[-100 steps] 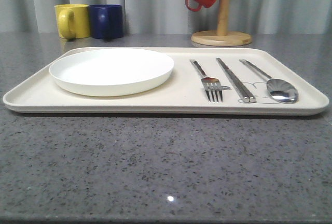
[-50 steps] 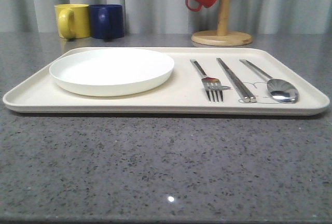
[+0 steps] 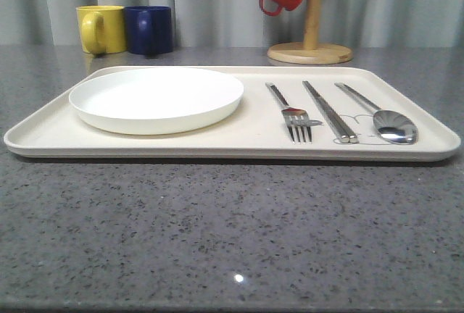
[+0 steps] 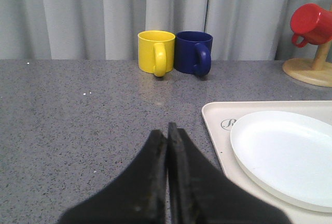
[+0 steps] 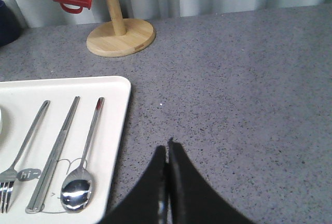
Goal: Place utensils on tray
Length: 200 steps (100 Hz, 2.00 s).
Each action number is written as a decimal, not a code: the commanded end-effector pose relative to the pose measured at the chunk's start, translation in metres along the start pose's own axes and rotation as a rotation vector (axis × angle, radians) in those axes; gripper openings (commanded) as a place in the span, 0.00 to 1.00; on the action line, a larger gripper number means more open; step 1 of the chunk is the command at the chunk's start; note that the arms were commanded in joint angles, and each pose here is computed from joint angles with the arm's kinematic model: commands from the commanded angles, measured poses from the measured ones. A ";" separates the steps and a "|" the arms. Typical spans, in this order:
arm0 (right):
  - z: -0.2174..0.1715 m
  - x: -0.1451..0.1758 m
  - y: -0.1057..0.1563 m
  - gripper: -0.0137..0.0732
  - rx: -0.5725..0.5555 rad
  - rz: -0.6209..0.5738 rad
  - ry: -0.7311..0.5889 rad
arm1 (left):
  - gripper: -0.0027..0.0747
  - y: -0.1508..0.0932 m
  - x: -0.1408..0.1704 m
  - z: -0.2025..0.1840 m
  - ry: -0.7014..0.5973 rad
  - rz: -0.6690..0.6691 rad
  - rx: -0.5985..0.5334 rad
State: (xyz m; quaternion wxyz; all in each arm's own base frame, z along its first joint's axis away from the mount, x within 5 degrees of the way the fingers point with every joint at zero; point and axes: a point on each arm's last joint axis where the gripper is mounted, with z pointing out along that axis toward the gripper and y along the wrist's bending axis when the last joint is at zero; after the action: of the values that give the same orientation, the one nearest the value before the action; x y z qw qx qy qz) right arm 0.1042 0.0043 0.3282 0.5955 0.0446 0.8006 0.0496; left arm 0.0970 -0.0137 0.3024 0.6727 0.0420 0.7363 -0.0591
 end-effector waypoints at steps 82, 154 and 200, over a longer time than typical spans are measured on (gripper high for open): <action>-0.030 0.064 -0.011 0.08 -0.036 -0.073 -0.432 | 0.01 0.002 -0.016 -0.001 -0.097 -0.009 -0.027; -0.020 0.114 -0.018 0.08 -0.039 -0.073 -0.531 | 0.01 0.002 -0.016 -0.001 -0.097 -0.009 -0.027; -0.020 0.114 -0.018 0.08 -0.039 -0.073 -0.531 | 0.01 0.002 -0.016 -0.001 -0.097 -0.009 -0.027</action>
State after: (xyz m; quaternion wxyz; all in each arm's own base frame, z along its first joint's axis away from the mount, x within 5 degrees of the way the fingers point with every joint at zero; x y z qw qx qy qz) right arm 0.0562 0.0011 0.2086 0.7461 0.0181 0.6646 0.0356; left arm 0.0970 -0.0137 0.3024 0.6727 0.0420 0.7363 -0.0591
